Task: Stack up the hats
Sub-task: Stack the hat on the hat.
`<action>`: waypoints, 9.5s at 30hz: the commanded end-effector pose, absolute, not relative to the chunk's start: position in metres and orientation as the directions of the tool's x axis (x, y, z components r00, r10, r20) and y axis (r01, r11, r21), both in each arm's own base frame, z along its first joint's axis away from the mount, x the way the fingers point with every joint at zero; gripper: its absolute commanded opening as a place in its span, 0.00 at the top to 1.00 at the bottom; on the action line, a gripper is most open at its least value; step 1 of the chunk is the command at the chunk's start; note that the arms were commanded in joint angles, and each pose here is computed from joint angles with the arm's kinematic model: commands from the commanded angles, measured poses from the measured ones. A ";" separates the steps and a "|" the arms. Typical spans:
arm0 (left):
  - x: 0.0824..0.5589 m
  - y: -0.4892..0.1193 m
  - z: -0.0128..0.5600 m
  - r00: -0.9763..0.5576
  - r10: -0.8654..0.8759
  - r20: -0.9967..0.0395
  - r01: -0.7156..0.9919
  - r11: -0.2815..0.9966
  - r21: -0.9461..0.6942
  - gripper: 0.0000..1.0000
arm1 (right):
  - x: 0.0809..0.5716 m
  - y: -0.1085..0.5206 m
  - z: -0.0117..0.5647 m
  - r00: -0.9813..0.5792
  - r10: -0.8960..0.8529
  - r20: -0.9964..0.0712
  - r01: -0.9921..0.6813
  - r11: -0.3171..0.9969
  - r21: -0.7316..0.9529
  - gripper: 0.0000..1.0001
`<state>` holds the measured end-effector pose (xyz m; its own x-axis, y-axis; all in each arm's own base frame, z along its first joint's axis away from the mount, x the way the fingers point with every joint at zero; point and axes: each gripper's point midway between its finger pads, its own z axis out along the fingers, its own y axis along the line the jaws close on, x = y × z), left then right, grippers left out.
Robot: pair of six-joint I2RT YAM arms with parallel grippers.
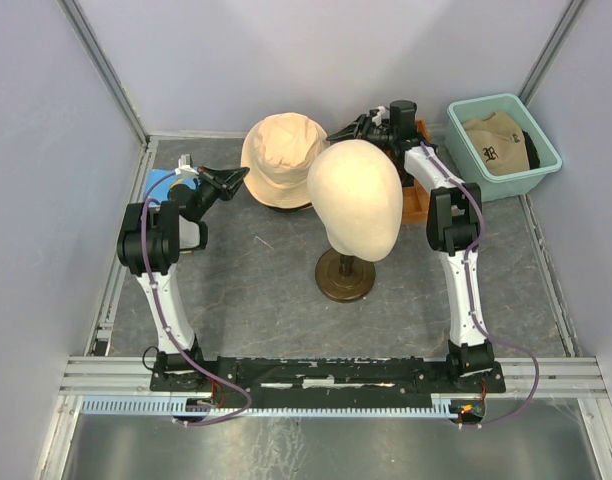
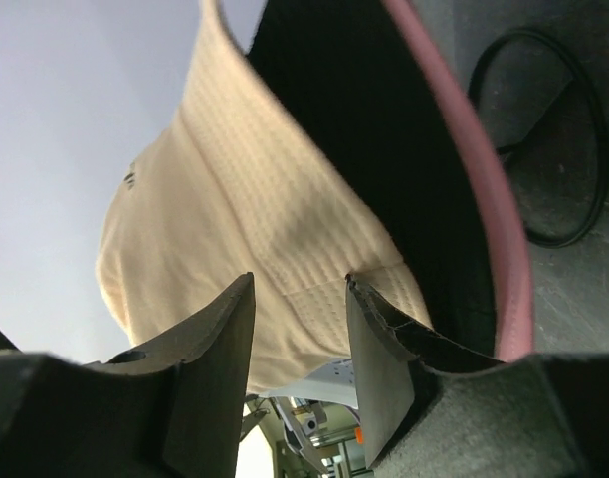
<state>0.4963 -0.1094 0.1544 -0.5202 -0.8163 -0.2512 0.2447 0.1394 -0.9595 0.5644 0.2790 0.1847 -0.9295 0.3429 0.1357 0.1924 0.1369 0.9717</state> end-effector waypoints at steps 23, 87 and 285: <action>0.490 -0.108 0.141 -0.532 -0.818 -0.218 0.241 0.100 -0.965 0.97 | 0.571 0.250 0.170 -0.910 0.407 0.081 0.177 0.203 0.963 0.47; 0.499 -0.122 0.134 -0.580 -0.791 -0.195 0.220 0.078 -0.972 0.97 | 0.598 0.271 0.180 -0.900 0.430 0.077 0.138 0.112 0.984 0.45; 0.474 -0.110 0.047 -0.771 -0.616 -0.161 -0.129 0.399 -0.908 0.97 | 0.508 0.203 0.027 -0.838 0.517 0.174 0.459 0.495 0.738 1.00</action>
<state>0.4931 -0.1310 0.1004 -0.7533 -0.6147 -0.2341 0.0293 0.3242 -0.9455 0.5201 0.2479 0.1326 -0.9132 0.3991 0.0824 0.2265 0.3289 0.9168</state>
